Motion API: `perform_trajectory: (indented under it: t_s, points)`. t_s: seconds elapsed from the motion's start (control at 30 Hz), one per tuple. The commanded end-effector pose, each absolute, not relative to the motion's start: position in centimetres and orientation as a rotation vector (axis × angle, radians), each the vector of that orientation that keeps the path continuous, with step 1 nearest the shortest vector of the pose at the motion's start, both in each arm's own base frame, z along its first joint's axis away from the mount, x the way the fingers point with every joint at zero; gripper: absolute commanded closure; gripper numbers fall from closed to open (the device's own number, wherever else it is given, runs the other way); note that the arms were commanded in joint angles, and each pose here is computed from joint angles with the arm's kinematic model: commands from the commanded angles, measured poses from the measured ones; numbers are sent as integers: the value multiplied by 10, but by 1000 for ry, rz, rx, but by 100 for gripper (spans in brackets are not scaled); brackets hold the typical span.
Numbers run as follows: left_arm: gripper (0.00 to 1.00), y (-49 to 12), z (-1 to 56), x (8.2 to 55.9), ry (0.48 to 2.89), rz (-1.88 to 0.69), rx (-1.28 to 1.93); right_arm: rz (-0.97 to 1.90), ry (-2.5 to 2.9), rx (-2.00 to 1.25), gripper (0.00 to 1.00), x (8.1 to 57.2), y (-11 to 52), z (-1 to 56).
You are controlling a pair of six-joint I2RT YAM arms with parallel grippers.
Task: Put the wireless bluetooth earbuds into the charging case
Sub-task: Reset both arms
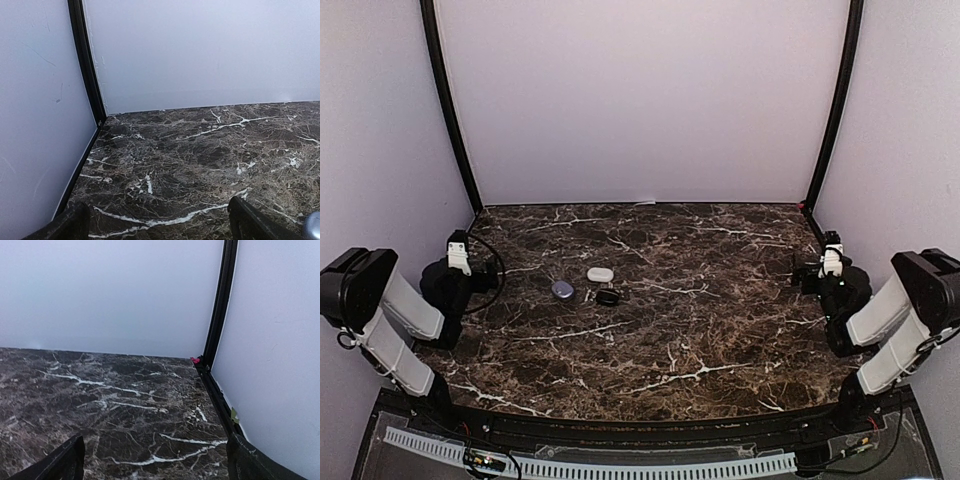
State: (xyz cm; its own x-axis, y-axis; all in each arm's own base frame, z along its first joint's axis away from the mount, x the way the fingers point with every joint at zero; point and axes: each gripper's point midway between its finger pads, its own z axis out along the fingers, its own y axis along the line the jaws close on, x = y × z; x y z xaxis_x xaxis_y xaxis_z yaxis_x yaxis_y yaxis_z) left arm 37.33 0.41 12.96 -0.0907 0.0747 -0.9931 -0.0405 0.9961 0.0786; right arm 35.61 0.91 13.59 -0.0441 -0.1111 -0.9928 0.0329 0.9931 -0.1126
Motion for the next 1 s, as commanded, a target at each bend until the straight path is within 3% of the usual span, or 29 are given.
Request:
perform_trajectory:
  t_s: [0.0, 0.97]
  points:
    - [1, -4, 136, 378, 1641, 14, 48, -67, 1555, -51, 1, 363, 12, 153]
    - [1, -4, 138, 376, 1621, 17, 55, -62, 1549, -52, 1, 364, 13, 154]
